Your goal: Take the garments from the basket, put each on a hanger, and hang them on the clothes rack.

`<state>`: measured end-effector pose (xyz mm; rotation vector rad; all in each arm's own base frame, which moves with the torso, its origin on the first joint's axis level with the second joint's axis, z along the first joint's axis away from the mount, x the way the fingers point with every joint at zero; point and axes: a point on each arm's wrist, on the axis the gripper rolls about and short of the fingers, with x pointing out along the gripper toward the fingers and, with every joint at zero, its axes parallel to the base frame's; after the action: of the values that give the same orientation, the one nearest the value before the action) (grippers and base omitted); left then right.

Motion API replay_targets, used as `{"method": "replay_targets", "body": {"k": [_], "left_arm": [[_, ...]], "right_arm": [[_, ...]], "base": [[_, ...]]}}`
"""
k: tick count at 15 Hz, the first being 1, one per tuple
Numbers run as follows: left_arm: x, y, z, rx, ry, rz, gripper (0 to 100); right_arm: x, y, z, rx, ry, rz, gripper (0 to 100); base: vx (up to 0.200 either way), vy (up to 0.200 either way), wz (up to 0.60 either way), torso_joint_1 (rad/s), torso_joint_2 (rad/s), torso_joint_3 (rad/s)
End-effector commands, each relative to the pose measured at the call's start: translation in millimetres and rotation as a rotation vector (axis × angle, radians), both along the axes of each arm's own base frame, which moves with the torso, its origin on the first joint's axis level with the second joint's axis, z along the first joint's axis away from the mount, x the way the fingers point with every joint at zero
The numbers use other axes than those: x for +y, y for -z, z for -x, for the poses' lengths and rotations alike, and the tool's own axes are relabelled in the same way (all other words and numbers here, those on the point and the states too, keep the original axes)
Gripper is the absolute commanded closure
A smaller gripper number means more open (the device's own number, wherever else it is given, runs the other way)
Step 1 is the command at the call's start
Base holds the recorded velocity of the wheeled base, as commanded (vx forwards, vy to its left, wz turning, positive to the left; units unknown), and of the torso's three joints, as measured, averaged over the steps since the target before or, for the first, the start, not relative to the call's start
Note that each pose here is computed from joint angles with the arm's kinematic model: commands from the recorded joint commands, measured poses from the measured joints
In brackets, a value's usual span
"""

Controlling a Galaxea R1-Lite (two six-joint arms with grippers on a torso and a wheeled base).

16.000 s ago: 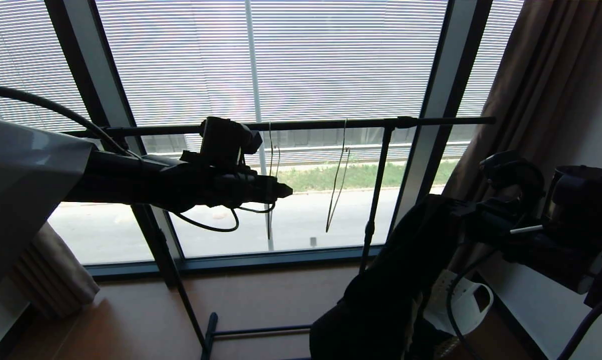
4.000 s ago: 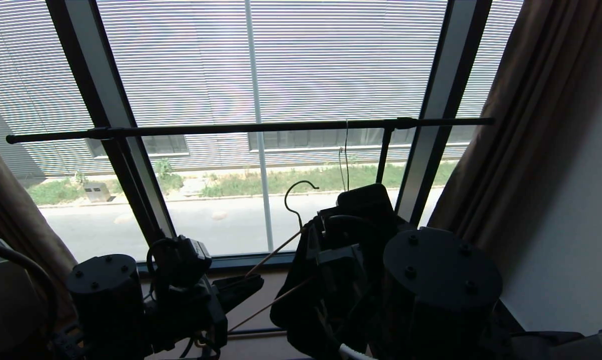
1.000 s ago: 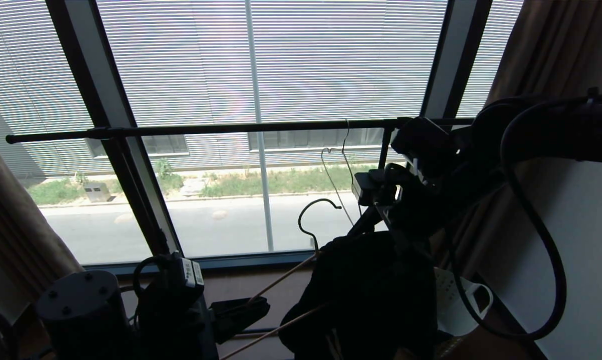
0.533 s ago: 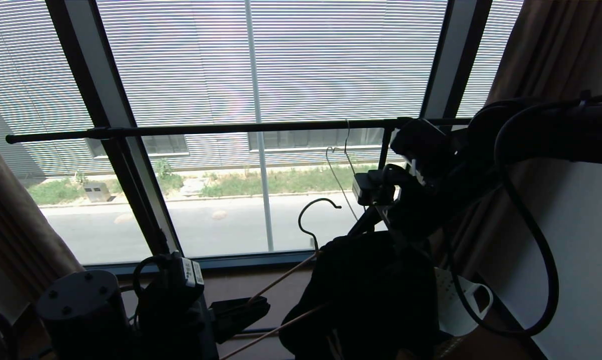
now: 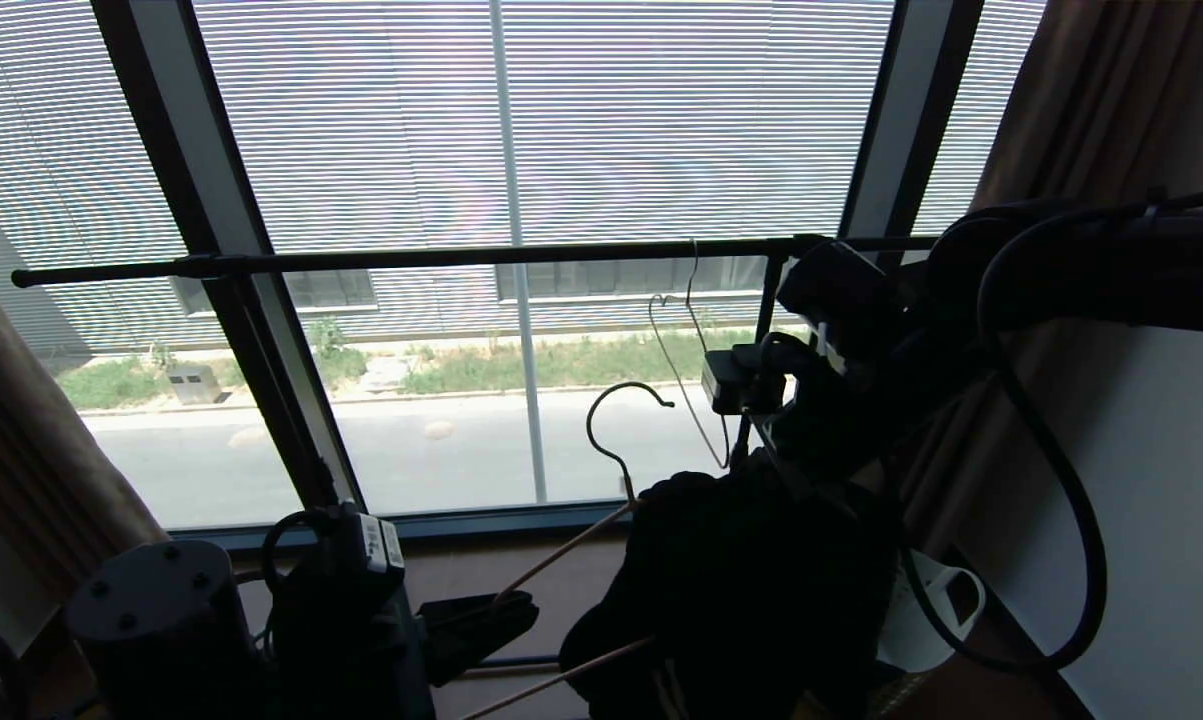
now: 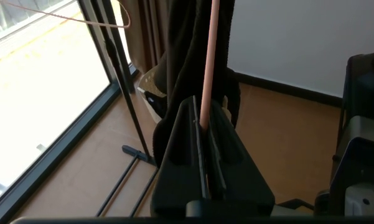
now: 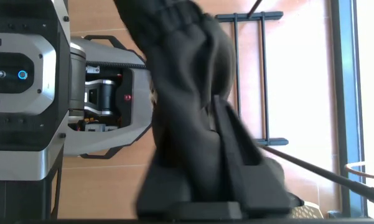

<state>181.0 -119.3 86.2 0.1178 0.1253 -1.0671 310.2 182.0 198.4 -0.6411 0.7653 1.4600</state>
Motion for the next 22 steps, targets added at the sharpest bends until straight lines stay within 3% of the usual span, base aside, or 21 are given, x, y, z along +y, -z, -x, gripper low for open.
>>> {"method": "replay_targets", "body": {"k": [1,11,12,19,22], "left_arm": [[-0.2,-0.4,-0.1,-0.003,0.001,0.002,100],[0.2,0.6,0.6,0.001,0.001,-0.002,100],[0.2,0.9,0.4,0.003,0.001,-0.003,0],[3.2,-3.8,-8.7,-0.024,-0.036,0.013,0],[7.9,-15.5,-10.8,-0.051,-0.064,0.056,0]], "right_arm": [[0.4,1.1,-0.7,0.002,0.001,0.001,100],[0.6,0.0,0.0,-0.002,0.002,0.001,100],[0.5,-0.6,0.3,-0.003,0.002,0.0,100],[0.0,0.4,0.5,-0.005,0.009,0.017,100],[-2.5,-2.9,-3.0,-0.052,0.082,0.101,100]], "base": [[0.0,0.0,0.0,0.0,0.0,0.0],[0.0,0.0,0.0,0.0,0.0,0.0],[0.0,0.0,0.0,0.0,0.0,0.0],[0.0,0.0,0.0,0.0,0.0,0.0],[0.0,0.0,0.0,0.0,0.0,0.0]]}}
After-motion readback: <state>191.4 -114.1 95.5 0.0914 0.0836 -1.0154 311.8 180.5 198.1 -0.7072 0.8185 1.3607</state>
